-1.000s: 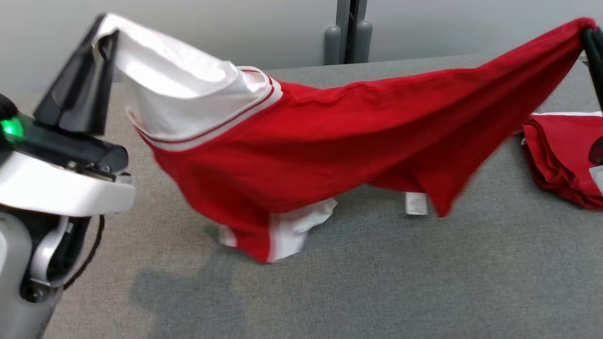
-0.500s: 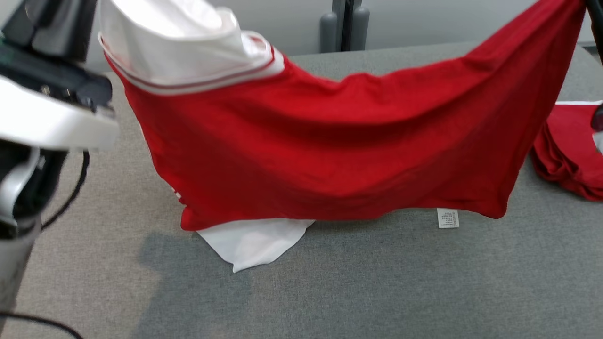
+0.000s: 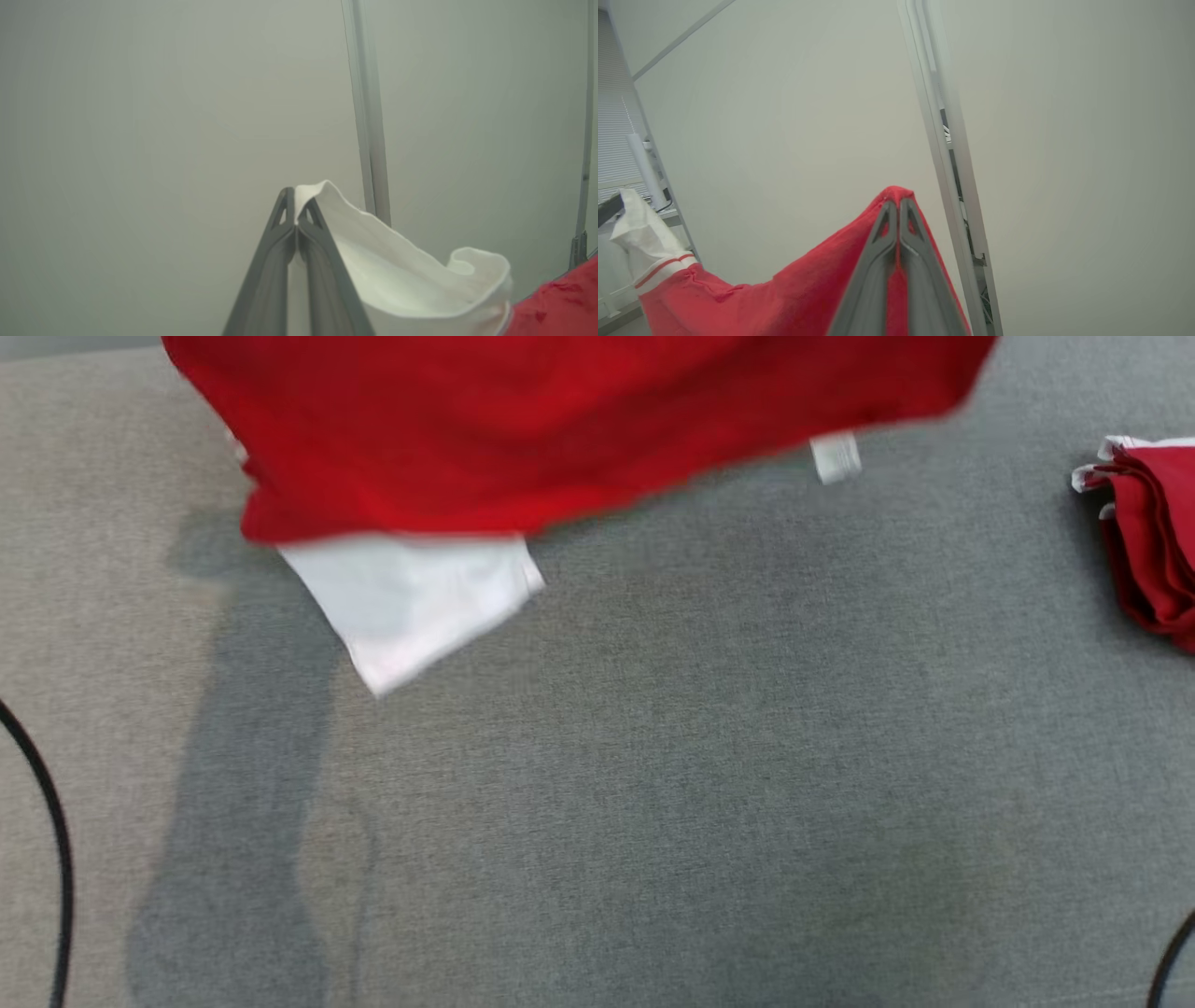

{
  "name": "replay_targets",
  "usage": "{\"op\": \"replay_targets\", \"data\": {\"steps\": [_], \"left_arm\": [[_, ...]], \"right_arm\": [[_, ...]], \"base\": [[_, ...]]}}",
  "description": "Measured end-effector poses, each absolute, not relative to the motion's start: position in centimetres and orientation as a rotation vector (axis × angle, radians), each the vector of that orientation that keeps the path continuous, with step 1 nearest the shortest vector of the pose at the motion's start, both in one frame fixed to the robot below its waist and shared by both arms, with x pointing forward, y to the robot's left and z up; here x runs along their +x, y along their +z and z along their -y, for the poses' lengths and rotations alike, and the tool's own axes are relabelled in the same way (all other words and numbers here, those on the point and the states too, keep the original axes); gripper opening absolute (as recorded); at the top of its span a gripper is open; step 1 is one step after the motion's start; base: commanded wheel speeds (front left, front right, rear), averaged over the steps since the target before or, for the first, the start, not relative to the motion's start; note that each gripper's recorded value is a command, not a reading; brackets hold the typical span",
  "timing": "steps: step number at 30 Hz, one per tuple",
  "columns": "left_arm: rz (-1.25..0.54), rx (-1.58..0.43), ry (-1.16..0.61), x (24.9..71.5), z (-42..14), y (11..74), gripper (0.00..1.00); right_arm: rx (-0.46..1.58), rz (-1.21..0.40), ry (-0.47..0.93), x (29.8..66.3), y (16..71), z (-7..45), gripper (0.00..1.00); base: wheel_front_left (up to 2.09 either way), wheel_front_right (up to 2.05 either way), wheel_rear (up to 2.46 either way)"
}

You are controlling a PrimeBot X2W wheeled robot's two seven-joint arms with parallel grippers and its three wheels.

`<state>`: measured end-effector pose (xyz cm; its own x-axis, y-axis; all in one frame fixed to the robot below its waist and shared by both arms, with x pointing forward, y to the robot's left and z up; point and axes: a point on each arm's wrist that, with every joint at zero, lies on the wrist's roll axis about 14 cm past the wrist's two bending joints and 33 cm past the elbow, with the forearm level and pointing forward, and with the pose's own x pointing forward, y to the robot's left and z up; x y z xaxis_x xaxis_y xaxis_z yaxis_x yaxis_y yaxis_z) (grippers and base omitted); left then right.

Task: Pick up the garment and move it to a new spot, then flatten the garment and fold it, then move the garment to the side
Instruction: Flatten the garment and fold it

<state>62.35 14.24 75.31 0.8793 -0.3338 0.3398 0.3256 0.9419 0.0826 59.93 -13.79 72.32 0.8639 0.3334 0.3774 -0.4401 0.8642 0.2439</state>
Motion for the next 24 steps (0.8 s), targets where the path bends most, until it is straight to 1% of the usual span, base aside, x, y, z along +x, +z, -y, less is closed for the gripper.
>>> {"op": "replay_targets", "data": {"steps": [5,9,14,17,21,24], "left_arm": [[0.43,0.025,-0.27,65.1,-15.7,78.0,0.0],[0.439,0.003,-0.245,66.4,-16.1,78.6,0.0],[0.31,-0.072,-0.223,68.4,-16.7,73.8,0.0],[0.242,-0.156,-0.211,69.5,-16.7,70.3,0.0],[0.135,-0.245,-0.188,69.8,-16.9,63.8,0.0],[0.057,-0.324,-0.169,68.6,-16.9,57.9,0.0]], "right_arm": [[0.332,0.383,0.364,62.1,73.3,13.2,0.0],[0.318,0.352,0.341,63.8,72.3,12.5,0.0],[0.297,0.22,0.34,65.6,68.1,10.9,0.0],[0.292,0.15,0.338,66.6,65.2,10.4,0.0],[0.295,0.046,0.35,67.2,60.5,9.8,0.0],[0.296,-0.046,0.345,66.6,55.5,10.3,0.0]], "base": [[0.0,0.0,0.0],[0.0,0.0,0.0],[0.0,0.0,0.0],[0.0,0.0,0.0],[0.0,0.0,0.0],[0.0,0.0,0.0]]}}
